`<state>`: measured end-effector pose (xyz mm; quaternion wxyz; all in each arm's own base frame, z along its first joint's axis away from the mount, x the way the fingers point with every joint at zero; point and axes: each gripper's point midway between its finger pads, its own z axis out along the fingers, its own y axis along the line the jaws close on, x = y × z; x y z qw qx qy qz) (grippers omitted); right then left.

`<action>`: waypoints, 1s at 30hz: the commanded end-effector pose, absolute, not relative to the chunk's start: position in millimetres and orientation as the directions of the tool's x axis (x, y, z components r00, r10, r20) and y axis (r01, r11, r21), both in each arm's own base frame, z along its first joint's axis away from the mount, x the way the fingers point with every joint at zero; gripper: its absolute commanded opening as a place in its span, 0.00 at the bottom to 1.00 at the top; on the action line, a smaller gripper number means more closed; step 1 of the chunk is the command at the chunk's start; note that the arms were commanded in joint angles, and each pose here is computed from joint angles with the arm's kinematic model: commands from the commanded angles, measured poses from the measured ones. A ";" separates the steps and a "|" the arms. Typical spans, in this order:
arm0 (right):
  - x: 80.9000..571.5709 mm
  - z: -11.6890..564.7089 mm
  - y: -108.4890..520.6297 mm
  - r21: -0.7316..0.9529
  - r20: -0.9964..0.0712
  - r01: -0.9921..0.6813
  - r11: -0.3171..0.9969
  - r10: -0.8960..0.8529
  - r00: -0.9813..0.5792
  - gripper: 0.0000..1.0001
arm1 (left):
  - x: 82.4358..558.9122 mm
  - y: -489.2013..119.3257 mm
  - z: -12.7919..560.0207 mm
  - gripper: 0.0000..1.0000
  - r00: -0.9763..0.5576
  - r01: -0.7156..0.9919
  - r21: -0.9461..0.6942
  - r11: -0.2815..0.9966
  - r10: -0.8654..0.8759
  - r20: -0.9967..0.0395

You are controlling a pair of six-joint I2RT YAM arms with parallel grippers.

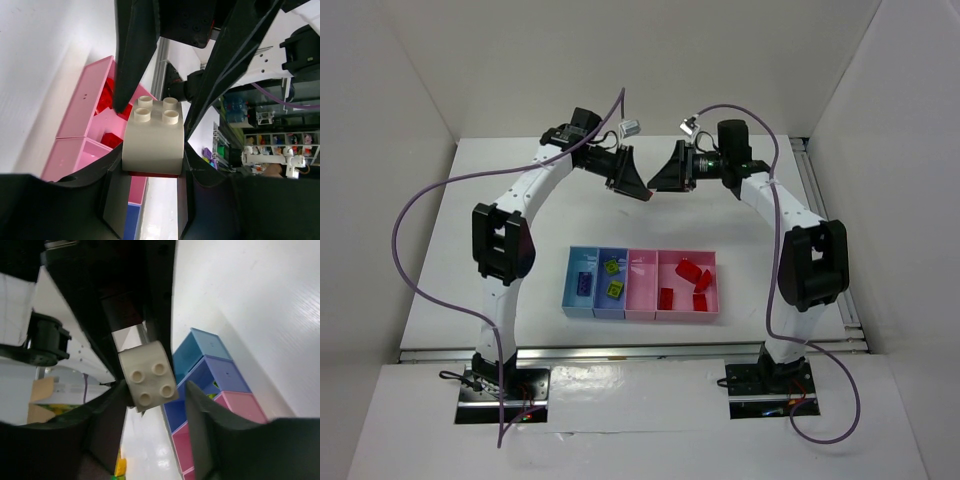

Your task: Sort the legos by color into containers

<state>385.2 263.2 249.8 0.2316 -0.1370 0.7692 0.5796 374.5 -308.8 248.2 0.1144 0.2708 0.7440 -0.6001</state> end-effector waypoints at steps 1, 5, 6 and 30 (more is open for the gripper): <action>382.6 258.0 262.3 0.782 -0.593 -0.561 0.273 0.047 -0.804 0.50 | 359.1 -310.2 286.3 0.00 -0.794 0.563 -0.826 -0.024 0.262 -0.549; 382.1 265.0 263.5 0.776 -0.606 -0.578 0.252 0.044 -0.794 0.38 | 359.8 -310.5 286.9 0.00 -0.794 0.563 -0.826 -0.025 0.261 -0.549; 380.3 265.7 263.7 0.777 -0.605 -0.580 0.244 0.039 -0.795 0.36 | 359.8 -310.5 286.9 0.00 -0.794 0.563 -0.826 -0.025 0.261 -0.549; 420.8 243.8 193.5 0.872 -0.456 -0.293 0.392 0.431 -0.779 0.06 | 365.9 -281.8 273.2 0.00 -0.833 0.525 -0.851 0.016 0.214 -0.510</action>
